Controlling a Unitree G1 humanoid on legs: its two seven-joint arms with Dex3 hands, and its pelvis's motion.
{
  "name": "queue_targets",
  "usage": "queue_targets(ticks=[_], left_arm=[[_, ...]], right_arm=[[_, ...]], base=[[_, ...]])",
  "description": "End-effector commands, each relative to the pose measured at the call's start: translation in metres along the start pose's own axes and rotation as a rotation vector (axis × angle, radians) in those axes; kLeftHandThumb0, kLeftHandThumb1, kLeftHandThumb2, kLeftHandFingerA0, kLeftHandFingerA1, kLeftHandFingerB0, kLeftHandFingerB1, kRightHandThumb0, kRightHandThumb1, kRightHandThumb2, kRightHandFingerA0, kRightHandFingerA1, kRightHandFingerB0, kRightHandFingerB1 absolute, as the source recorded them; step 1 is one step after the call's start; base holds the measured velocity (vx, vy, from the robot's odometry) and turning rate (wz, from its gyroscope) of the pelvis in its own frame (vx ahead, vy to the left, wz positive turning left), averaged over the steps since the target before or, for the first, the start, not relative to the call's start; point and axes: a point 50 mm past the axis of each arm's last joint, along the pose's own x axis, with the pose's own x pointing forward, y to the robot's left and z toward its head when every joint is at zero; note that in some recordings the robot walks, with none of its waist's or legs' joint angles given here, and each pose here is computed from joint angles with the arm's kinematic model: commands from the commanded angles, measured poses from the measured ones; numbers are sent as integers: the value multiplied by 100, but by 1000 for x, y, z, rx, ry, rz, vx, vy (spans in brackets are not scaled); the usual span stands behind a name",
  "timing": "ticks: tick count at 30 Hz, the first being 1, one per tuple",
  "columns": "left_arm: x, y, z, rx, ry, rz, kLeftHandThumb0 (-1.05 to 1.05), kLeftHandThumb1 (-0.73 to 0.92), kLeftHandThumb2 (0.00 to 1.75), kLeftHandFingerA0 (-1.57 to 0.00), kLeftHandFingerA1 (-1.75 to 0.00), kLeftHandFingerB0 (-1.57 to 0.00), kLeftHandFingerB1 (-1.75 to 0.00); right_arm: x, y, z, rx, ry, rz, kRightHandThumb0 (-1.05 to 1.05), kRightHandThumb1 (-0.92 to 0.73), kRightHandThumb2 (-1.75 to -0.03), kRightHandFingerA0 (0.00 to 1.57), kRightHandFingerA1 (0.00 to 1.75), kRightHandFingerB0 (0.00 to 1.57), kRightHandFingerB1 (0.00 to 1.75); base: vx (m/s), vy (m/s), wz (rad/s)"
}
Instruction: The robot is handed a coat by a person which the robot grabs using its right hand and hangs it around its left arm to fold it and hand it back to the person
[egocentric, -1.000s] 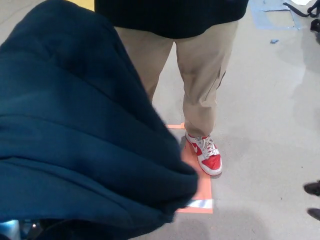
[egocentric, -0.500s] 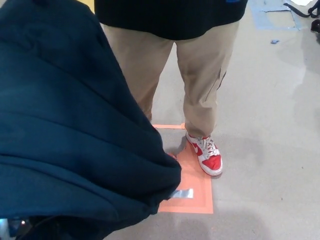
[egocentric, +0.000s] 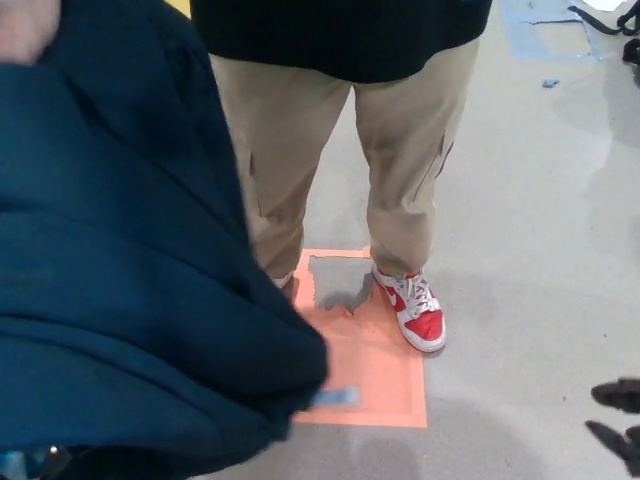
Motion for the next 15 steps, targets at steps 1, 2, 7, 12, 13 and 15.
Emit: queue_targets(ticks=[1, 2, 7, 12, 13, 15], left_arm=[[-6, 6, 7, -7, -69, -22, -36, 46, 104, 0, -48, 0, -47], [-5, 3, 8, -12, -70, -28, -37, 46, 103, 0, -48, 0, -47], [-4, 0, 11, -10, -78, -35, -37, 46, 103, 0, -48, 0, -47], [-6, 4, 11, 0, -77, -27, -36, 46, 103, 0, -48, 0, -47], [-7, 6, 8, -5, -66, -22, -37, 45, 103, 0, -47, 0, -47], [-10, 7, 4, -4, -55, -23, -36, 47, 104, 0, -47, 0, -47]], right_arm=[[-1, 13, -32, 53, 138, -102, -63, -76, -65, 1, 21, 1, 19], [-2, 13, -35, 50, 144, -95, -69, -62, -96, 0, 24, 0, 22], [-3, 11, -38, 83, 129, -92, -75, -61, -91, 3, 20, 3, 19], [-3, 9, -36, 76, 135, -96, -69, -62, -87, 2, 20, 0, 20], [-3, 10, -36, 67, 133, -87, -70, -62, -94, 0, 23, 0, 22], [-3, 12, -38, 73, 132, -82, -70, -61, -95, 0, 24, 0, 22]], base=[[0, 0, 0], [0, 0, 0], [0, 0, 0], [0, 0, 0], [0, 0, 0], [0, 0, 0]])
